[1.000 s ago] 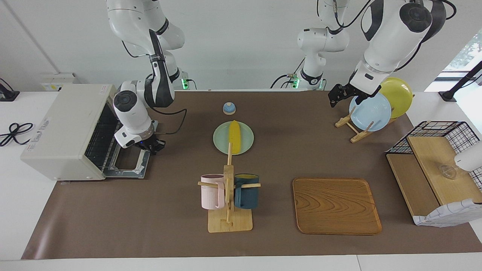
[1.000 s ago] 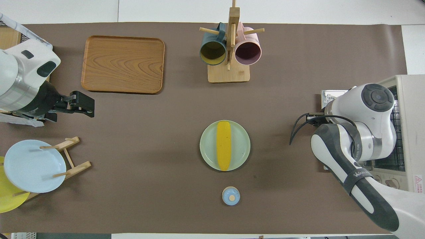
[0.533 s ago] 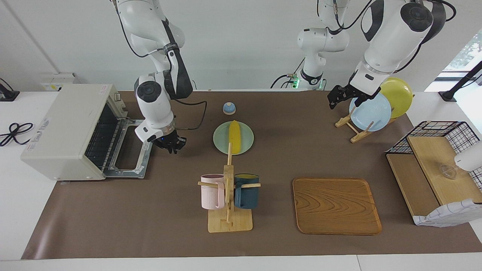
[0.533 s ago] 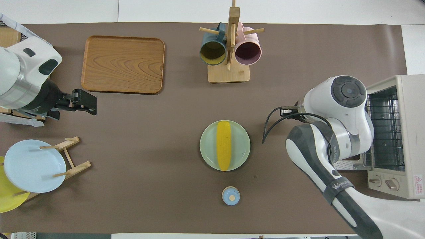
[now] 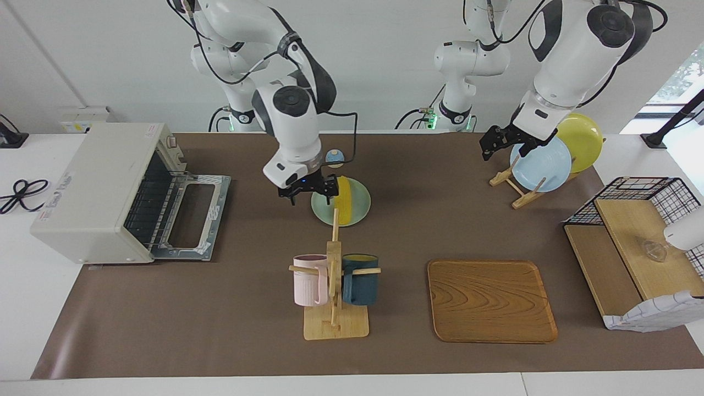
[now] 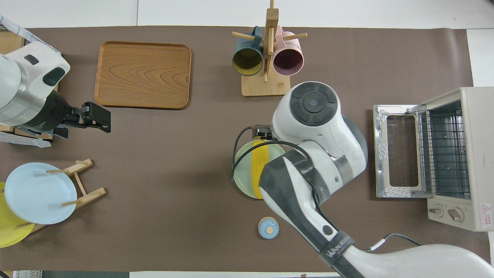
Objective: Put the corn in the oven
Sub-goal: 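Grasp the green plate rim holding the corn with the right gripper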
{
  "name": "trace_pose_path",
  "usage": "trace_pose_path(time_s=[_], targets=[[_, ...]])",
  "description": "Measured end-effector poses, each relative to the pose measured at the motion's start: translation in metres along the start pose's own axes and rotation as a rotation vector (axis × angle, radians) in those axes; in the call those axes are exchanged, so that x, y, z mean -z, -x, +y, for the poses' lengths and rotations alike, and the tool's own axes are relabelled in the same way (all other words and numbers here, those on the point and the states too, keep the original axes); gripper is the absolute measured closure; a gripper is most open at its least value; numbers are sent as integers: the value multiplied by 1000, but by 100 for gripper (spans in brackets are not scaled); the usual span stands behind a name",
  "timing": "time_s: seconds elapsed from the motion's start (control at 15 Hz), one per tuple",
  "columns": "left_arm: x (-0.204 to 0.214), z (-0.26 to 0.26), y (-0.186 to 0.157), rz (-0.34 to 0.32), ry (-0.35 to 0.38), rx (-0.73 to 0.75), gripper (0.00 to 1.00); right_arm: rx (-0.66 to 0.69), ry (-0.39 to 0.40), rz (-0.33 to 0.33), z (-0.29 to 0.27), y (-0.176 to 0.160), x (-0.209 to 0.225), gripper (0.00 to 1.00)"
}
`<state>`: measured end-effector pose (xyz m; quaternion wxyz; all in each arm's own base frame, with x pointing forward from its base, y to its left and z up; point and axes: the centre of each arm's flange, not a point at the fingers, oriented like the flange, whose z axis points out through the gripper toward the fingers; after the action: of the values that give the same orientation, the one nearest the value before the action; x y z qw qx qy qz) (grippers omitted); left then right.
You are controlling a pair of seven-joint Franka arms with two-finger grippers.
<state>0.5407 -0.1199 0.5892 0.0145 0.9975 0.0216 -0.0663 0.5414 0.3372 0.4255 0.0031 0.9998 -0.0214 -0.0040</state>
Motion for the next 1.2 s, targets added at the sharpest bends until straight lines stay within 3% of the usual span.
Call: trace_pose_path(time_s=[0.13, 0.27, 0.67, 0.73, 0.87, 1.0, 1.2], targets=[[0, 0, 0, 1, 0, 0, 0, -23, 57, 19, -72, 15, -18, 0], [0, 0, 0, 2, 0, -1, 0, -58, 40, 32, -118, 23, -51, 0], [0, 2, 0, 3, 1, -4, 0, -65, 38, 17, -118, 20, -96, 3], [1, 2, 0, 5, 1, -4, 0, -61, 41, 14, -118, 23, -100, 9], [2, 2, 0, 8, 2, -4, 0, -53, 45, 10, -117, 29, -105, 37], [2, 2, 0, 10, 2, -3, 0, -46, 54, 3, -115, 36, -111, 57], [3, 0, 0, 11, 3, -1, 0, -34, 60, 0, -112, 47, -120, 66]])
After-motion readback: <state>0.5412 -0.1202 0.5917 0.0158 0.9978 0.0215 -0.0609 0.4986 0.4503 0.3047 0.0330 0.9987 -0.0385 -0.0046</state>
